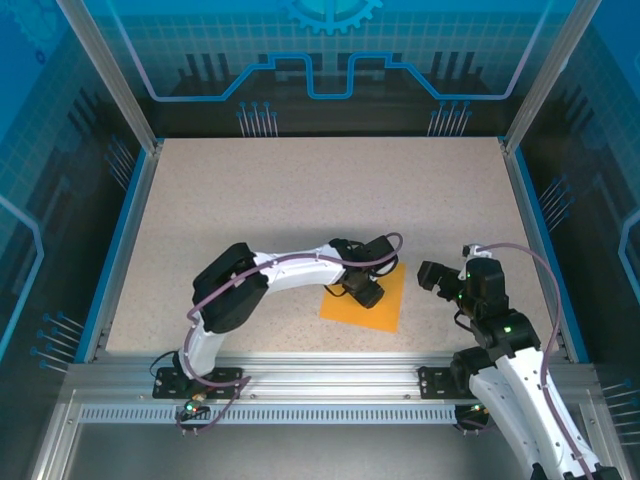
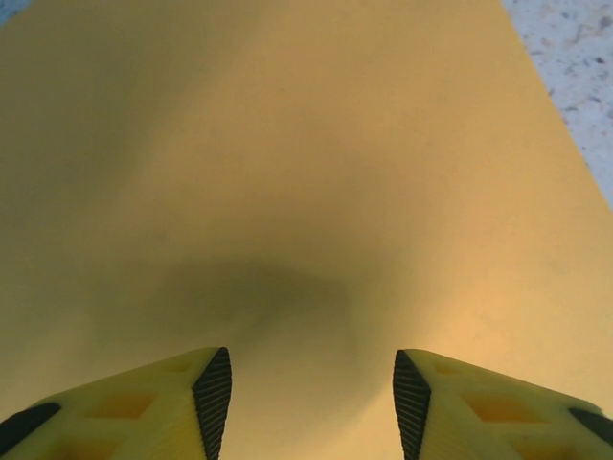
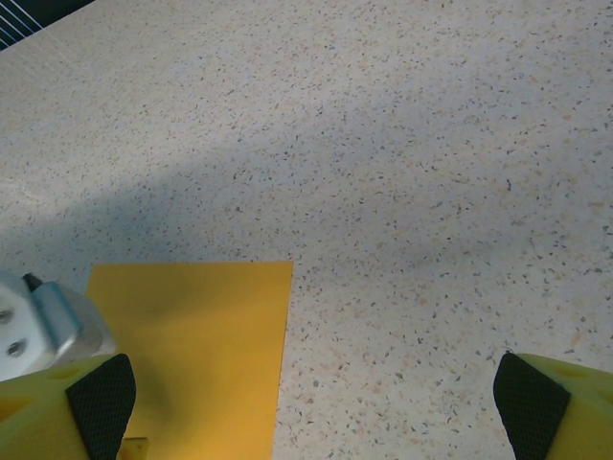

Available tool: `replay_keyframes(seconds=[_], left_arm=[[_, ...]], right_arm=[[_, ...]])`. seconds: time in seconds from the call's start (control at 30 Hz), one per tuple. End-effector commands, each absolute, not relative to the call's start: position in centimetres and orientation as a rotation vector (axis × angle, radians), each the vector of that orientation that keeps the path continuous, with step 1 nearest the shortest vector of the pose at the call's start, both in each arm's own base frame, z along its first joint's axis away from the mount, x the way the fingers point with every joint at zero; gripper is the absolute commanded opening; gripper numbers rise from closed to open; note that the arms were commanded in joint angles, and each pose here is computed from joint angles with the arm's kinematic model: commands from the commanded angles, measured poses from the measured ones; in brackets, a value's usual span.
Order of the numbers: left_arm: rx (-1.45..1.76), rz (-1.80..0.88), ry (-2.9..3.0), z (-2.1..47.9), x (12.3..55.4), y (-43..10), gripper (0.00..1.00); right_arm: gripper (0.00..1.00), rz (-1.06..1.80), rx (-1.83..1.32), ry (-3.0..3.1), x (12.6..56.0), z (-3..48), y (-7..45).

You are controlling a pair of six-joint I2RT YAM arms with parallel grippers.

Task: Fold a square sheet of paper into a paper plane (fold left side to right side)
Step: Move the square sheet of paper to the center of the table.

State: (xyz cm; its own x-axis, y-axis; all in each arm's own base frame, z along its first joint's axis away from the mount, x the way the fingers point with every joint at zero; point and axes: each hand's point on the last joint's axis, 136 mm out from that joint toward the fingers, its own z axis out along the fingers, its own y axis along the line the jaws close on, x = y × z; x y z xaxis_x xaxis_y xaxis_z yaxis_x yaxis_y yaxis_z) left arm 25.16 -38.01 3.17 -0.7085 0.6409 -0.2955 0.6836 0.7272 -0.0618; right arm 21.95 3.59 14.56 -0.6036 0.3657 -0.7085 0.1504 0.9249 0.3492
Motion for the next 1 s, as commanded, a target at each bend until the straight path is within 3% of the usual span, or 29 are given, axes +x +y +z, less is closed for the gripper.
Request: replay_keyframes(seconds=[0.0,0.5,0.97], left_arm=[[1.063,-0.16,2.711,2.3,25.3,-37.5,0.49],[0.93,-0.057,2.836,-0.6,26.4,-36.7,0.44],[0.728,-0.03,2.891,-0.6,30.9,-33.0,0.43]], right_arm=[[1.0,0.307,0.385,2.223,21.6,14.6,3.4],[1.0,0.308,0.395,2.219,21.5,15.1,3.3],[1.0,0.315,0.412,2.23,21.4,14.6,3.3]])
